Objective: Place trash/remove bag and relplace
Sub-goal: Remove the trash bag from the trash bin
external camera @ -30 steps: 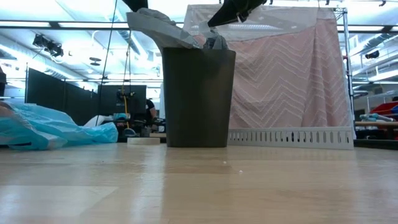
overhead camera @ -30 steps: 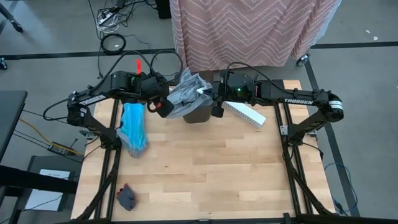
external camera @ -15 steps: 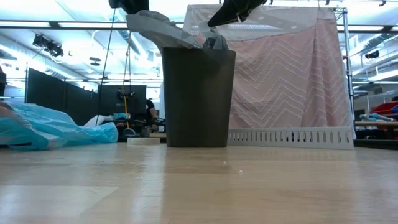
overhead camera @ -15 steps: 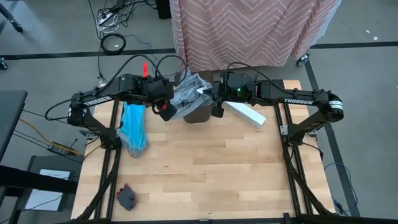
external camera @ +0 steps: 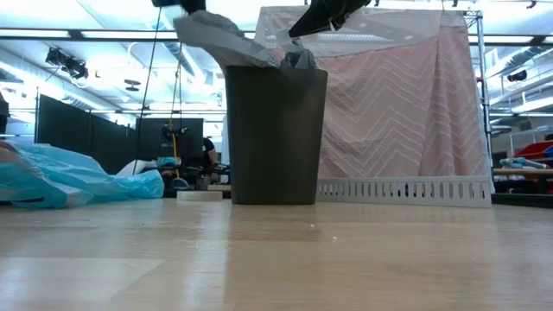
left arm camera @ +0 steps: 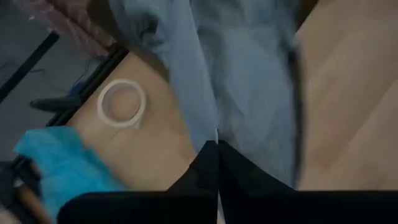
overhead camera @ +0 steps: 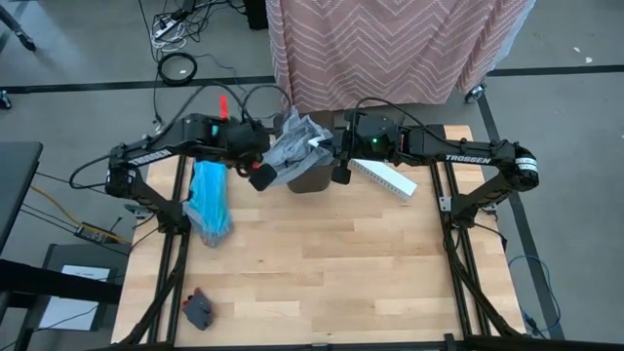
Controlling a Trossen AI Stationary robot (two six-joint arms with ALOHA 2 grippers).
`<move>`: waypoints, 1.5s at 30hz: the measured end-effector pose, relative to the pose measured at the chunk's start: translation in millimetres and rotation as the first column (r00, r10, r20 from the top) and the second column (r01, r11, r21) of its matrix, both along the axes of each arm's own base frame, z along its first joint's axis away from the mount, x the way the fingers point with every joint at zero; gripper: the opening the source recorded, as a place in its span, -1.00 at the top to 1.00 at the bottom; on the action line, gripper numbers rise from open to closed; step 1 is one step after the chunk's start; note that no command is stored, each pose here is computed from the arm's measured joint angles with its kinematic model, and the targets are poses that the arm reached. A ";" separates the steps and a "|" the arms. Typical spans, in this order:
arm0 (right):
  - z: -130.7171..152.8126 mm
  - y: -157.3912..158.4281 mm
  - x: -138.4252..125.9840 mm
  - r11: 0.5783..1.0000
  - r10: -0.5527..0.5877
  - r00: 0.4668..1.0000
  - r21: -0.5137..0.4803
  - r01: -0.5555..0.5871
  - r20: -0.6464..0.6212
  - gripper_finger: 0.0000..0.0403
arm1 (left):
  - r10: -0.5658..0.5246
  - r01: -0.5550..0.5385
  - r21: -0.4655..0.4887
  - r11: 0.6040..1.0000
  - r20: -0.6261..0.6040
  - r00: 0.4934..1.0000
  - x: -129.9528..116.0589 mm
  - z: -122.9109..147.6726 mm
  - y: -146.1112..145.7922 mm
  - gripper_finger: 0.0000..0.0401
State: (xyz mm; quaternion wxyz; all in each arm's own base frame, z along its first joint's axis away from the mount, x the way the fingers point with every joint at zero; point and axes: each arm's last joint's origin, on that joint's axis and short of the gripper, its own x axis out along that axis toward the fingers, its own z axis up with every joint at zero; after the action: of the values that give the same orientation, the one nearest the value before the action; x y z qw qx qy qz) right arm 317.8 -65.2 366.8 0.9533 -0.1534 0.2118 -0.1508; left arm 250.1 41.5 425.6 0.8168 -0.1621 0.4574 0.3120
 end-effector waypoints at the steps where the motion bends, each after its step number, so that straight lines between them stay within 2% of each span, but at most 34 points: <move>1: 0.0 0.0 0.0 1.000 0.000 1.000 0.000 0.000 0.000 1.00 | 0.005 -0.004 -0.006 1.000 0.032 0.999 -1.3 6.4 -0.4 0.98; 8: 0.0 0.0 0.0 1.000 0.000 1.000 0.000 0.000 0.000 1.00 | 0.062 -0.074 0.045 0.996 0.227 0.972 -18.4 51.9 -0.8 0.99; 15: 5.4 5.2 1.2 1.000 0.011 0.999 0.013 -0.011 0.031 1.00 | 0.059 -0.103 0.073 0.992 0.454 0.889 -26.0 88.1 -1.2 0.99; 22: 65.4 31.6 -0.3 0.990 0.136 0.962 -0.051 -0.128 0.238 1.00 | 0.015 -0.089 0.110 0.990 0.543 0.840 -21.7 99.6 -0.3 1.00; 27: 99.4 38.0 -8.0 0.986 0.167 0.927 -0.086 -0.146 0.337 1.00 | -0.025 -0.057 0.097 0.994 0.681 0.732 -13.8 114.2 -0.8 1.00; 33: 120.0 37.5 -1.2 0.984 0.173 0.897 -0.104 -0.142 0.408 1.00 | -0.083 -0.004 0.106 0.994 0.803 0.591 2.0 128.4 -0.7 1.00; 37: 122.3 35.9 16.7 0.984 0.167 0.900 -0.120 -0.129 0.403 1.00 | -0.108 0.045 0.100 0.994 0.843 0.527 18.7 129.7 -0.2 1.00; 42: 118.6 30.7 40.7 0.992 0.070 0.919 -0.122 -0.024 0.389 1.00 | -0.102 0.169 0.029 0.985 0.893 0.439 33.2 131.1 -5.5 1.00; 45: 111.6 26.3 48.6 0.993 0.018 0.935 -0.116 0.024 0.353 1.00 | -0.097 0.199 0.021 0.980 0.919 0.383 33.7 136.4 -8.5 1.00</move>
State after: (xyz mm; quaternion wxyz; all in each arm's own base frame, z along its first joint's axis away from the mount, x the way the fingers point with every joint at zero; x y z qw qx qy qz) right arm 366.4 -38.8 478.4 0.9648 -0.1799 0.0279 -0.1896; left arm 283.7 32.9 562.0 0.9492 -0.3027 -0.0391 0.0762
